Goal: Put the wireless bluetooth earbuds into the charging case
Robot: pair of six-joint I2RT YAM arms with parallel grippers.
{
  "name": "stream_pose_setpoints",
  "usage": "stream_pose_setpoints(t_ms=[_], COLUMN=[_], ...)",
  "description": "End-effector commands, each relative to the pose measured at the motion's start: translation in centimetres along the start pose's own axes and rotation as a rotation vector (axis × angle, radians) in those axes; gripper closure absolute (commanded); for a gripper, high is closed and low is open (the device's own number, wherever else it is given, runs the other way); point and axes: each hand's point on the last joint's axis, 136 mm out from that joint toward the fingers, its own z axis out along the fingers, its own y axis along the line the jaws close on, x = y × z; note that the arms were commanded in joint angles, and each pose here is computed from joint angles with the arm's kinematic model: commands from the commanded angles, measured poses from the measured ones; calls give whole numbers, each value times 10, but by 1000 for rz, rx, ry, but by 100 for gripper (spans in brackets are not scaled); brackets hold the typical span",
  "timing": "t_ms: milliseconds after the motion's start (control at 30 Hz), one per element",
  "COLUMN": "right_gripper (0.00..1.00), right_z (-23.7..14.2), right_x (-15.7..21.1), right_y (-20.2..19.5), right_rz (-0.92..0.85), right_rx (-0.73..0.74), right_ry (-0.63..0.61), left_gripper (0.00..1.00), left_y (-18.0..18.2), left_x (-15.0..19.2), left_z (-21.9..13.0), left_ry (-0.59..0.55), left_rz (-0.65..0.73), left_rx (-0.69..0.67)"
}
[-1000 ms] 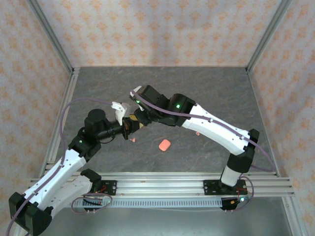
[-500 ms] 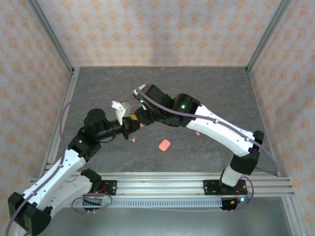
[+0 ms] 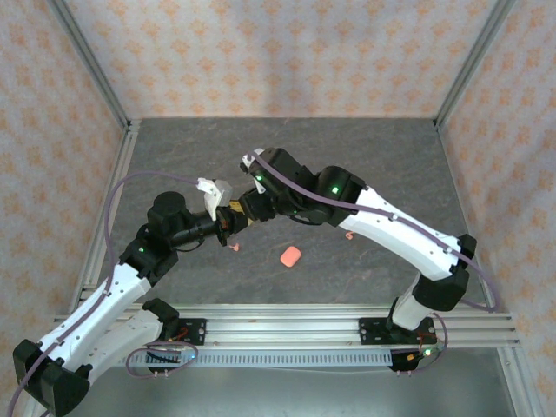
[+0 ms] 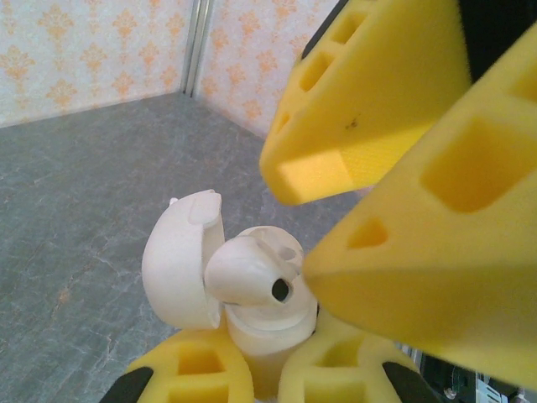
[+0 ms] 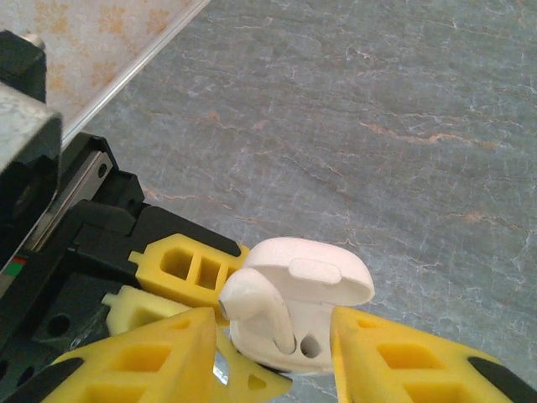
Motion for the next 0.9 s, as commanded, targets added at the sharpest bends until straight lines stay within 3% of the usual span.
stream_pose_setpoints(t_ms=[0,200,400,867], right_gripper=[59,58,62,61], right_z=[-16,-23,-31,-16], right_x=[-11,-13,-13,2], right_y=[-2,-7,-3,7], right_rz=[43,88,126,111], right_rx=[-24,-37,-140,-194], right_ry=[-58,-78,-98,13], left_gripper=[100,100,100,100], left_y=[-12,-15,-17,-25], left_x=[-31,-29,-28,-29], left_z=[-7,-7,-8,-8], left_ry=[-85,-80,-80,-72], left_rz=[61,60,70,84], left_rx=[16,23,32,63])
